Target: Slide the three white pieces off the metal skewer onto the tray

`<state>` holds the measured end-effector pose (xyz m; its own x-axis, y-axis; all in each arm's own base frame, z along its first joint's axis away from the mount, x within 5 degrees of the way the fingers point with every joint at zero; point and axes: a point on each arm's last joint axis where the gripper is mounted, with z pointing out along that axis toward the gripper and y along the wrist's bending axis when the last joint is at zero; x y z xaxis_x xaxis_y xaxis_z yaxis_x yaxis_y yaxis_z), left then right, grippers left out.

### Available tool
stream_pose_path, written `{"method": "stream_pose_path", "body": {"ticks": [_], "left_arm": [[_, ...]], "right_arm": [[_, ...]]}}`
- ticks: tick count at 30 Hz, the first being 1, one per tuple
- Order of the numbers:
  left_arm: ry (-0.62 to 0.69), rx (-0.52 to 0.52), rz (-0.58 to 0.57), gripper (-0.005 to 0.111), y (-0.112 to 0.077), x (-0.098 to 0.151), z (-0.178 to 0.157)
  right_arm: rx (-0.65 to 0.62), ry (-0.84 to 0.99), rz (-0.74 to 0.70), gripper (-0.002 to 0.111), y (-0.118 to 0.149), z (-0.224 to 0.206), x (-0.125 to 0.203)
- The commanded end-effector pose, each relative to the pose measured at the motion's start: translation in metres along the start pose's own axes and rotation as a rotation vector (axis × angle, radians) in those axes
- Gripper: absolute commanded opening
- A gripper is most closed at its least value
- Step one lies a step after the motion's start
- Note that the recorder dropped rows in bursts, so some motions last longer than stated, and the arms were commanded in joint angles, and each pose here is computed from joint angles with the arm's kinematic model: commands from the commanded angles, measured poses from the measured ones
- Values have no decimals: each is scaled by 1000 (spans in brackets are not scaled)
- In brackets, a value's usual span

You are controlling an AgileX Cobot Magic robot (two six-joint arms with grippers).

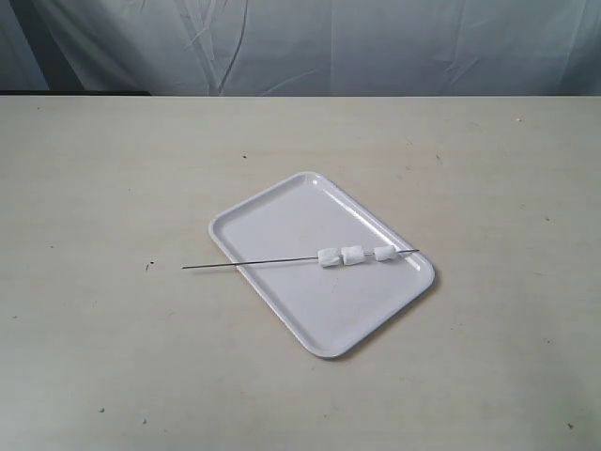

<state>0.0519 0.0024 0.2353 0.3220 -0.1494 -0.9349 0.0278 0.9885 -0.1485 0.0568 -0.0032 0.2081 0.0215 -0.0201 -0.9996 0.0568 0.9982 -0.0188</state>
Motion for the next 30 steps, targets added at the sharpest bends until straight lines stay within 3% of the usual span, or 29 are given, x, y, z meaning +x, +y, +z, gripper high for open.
{"method": "stream_pose_path", "body": {"ticks": [1,6,10,14,16,19,21,24,27,30], "left_arm": [[-27,-4,-23,0,0,-2,0],[-40,-3,-61,0,0,-3,-1],[151,6,-109,0,-4,-4,5],[246,96,5,1,-14,-22,29],[321,167,90,10,-23,-28,46],[529,255,163,31,-38,-13,73],[615,310,197,36,-49,1,89],[675,370,223,31,-63,13,107],[726,445,319,21,-79,23,123],[807,475,373,19,-90,34,140]], "right_arm": [[3,-59,-15,-1,0,-1,-5],[5,-227,-13,-1,0,-3,-20],[0,-326,103,-1,-1,-5,-28],[10,-349,262,-1,-5,-6,-30],[3,-324,283,-1,-4,-5,-28],[1,-295,288,-1,-4,-4,-25],[-7,-253,347,-1,-3,-3,-22],[-12,-159,407,-1,-2,-2,-14],[-10,-50,407,-1,0,-1,-4],[-13,-8,416,0,1,0,0]]}}
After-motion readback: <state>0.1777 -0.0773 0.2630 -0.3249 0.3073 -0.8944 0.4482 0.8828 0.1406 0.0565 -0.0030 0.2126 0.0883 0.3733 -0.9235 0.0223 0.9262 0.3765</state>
